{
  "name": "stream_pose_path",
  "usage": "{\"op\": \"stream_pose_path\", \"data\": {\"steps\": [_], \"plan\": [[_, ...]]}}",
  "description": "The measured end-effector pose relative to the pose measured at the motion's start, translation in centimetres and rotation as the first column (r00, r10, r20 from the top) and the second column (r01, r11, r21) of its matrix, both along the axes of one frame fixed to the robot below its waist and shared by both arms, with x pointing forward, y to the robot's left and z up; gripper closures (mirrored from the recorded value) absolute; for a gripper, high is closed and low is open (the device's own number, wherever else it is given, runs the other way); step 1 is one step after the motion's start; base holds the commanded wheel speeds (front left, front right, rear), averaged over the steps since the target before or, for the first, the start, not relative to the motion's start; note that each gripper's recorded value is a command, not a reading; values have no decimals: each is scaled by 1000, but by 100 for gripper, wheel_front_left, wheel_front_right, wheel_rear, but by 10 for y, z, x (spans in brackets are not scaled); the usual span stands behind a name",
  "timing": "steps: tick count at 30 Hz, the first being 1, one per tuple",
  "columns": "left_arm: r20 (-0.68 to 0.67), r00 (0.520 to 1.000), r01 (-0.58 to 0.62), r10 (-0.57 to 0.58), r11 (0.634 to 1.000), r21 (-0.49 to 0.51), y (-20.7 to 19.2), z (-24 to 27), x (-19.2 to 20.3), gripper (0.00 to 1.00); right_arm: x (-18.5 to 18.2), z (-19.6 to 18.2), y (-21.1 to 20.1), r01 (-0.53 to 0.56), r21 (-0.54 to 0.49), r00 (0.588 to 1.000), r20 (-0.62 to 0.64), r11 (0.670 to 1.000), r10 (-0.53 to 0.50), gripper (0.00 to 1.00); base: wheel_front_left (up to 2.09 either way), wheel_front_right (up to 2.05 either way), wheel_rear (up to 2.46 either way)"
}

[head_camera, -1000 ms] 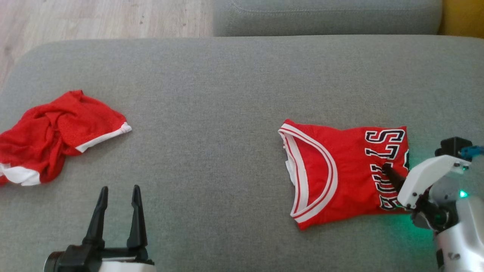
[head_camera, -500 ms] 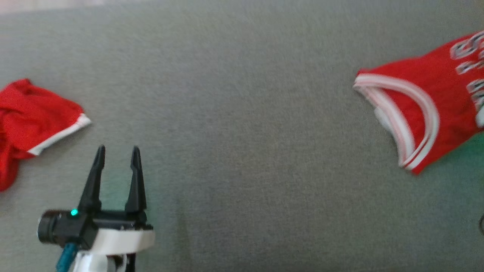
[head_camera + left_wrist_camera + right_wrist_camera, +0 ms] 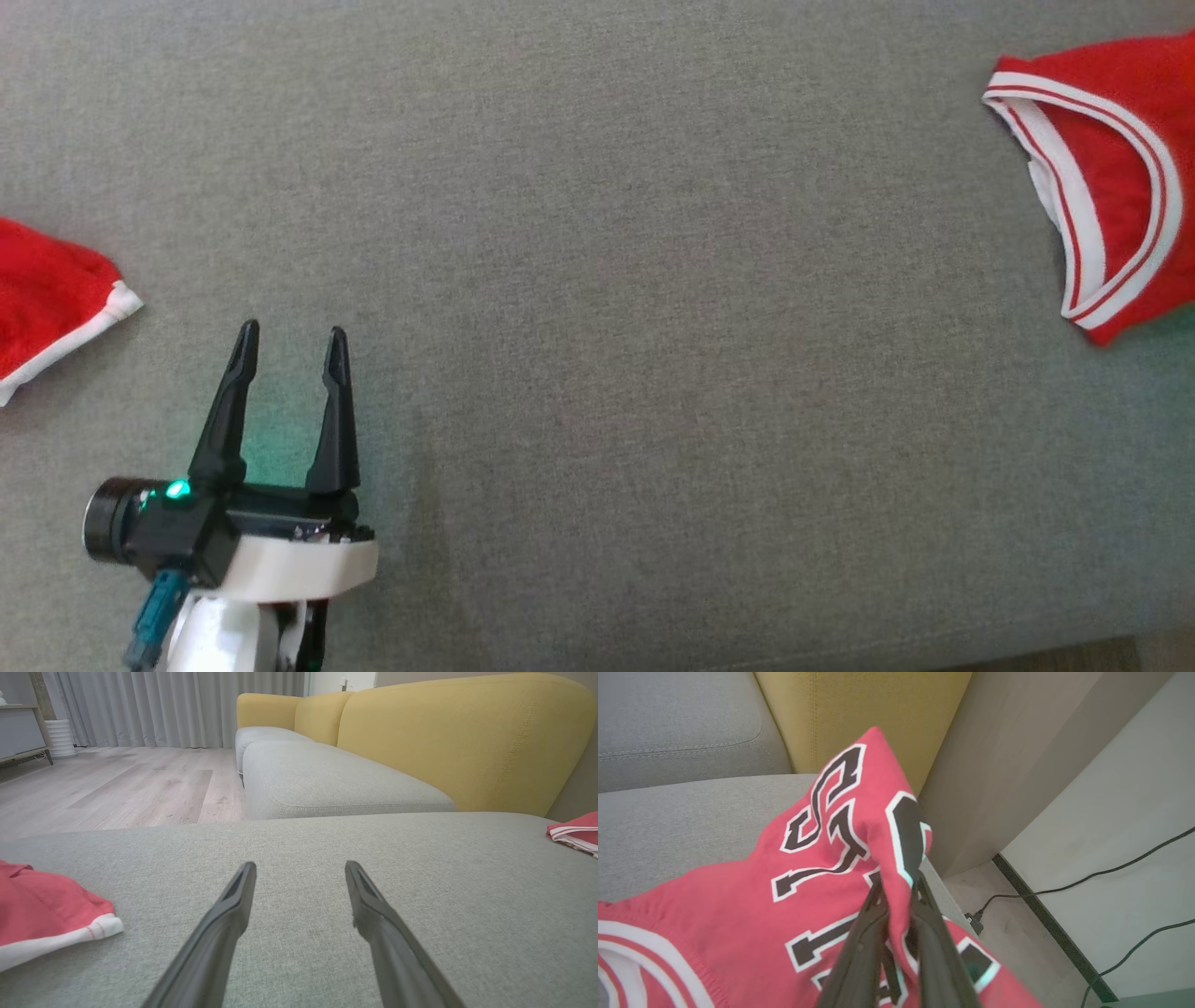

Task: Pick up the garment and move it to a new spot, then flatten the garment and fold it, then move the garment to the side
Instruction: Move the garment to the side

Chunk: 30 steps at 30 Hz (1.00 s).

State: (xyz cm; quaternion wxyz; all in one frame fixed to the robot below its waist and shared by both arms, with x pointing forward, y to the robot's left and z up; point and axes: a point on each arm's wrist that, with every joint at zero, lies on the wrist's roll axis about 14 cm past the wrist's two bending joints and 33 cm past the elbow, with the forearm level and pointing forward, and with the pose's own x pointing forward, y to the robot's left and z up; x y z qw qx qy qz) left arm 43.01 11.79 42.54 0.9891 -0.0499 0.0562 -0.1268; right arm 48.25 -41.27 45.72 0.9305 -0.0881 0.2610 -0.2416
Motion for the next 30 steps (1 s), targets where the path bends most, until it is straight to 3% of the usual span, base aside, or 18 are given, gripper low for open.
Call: {"op": "stream_pose_path", "data": {"steps": [2, 3, 4, 5, 11, 16, 19, 20, 21, 22, 24, 27, 28, 30], "plan": [[2, 1000, 0, 0, 1000, 0, 0, 1, 0, 0, -3, 1, -4, 9, -16, 1000, -2, 1000, -9, 100, 0, 0, 0], [3, 1000, 0, 0, 1000, 0, 0, 1, 0, 0, -4, 2, -6, 15, -24, 1000, -3, 1000, -15, 88, 0, 0, 0], [4, 1000, -1, 1, 1000, 0, 0, 2, 0, 0, -5, 3, -8, 17, -32, 1000, -5, 999, -17, 24, 0, 0, 0], [5, 1000, 0, 0, 1000, 0, 0, 2, 0, 0, -6, 3, -8, 17, -41, 1000, -10, 999, -18, 0, 0, 0, 0], [20, 1000, 1, -1, 1000, -3, -1, 8, -1, 0, 9, 31, 4, -67, -150, 992, 96, 986, 82, 0, 0, 0, 0], [53, 999, -9, 9, 1000, -8, 0, 23, -6, 0, 32, 71, 49, -194, -221, 933, 260, 956, 250, 0, 0, 0, 0], [64, 998, -25, 25, 1000, -10, 4, 30, -14, 0, 42, 102, 84, -269, -256, 858, 373, 928, 352, 0, 0, 0, 0], [77, 996, -45, 47, 999, -17, 9, 37, -20, 0, 46, 126, 111, -317, -282, 790, 449, 905, 417, 0, 0, 0, 0], [87, 994, -60, 62, 998, -23, 13, 42, -22, 0, 45, 134, 124, -343, -288, 759, 476, 894, 445, 0, 0, 0, 0], [87, 994, -60, 62, 998, -23, 13, 42, -22, 0, 45, 134, 124, -343, -288, 759, 476, 894, 445, 0, 0, 0, 0], [107, 989, -95, 98, 995, -33, 21, 51, -28, 0, 40, 141, 154, -401, -284, 697, 522, 871, 492, 0, 0, 0, 0], [123, 978, -164, 168, 986, -41, 40, 60, -41, 0, 25, 129, 194, -489, -239, 644, 549, 839, 532, 0, 0, 0, 0], [132, 969, -207, 211, 978, -41, 54, 65, -51, 0, 13, 118, 221, -549, -212, 612, 557, 809, 561, 0, 0, 0, 0], [142, 958, -246, 249, 968, -38, 66, 69, -61, 0, 1, 111, 245, -596, -183, 584, 570, 782, 578, 0, 0, 0, 0]]}}
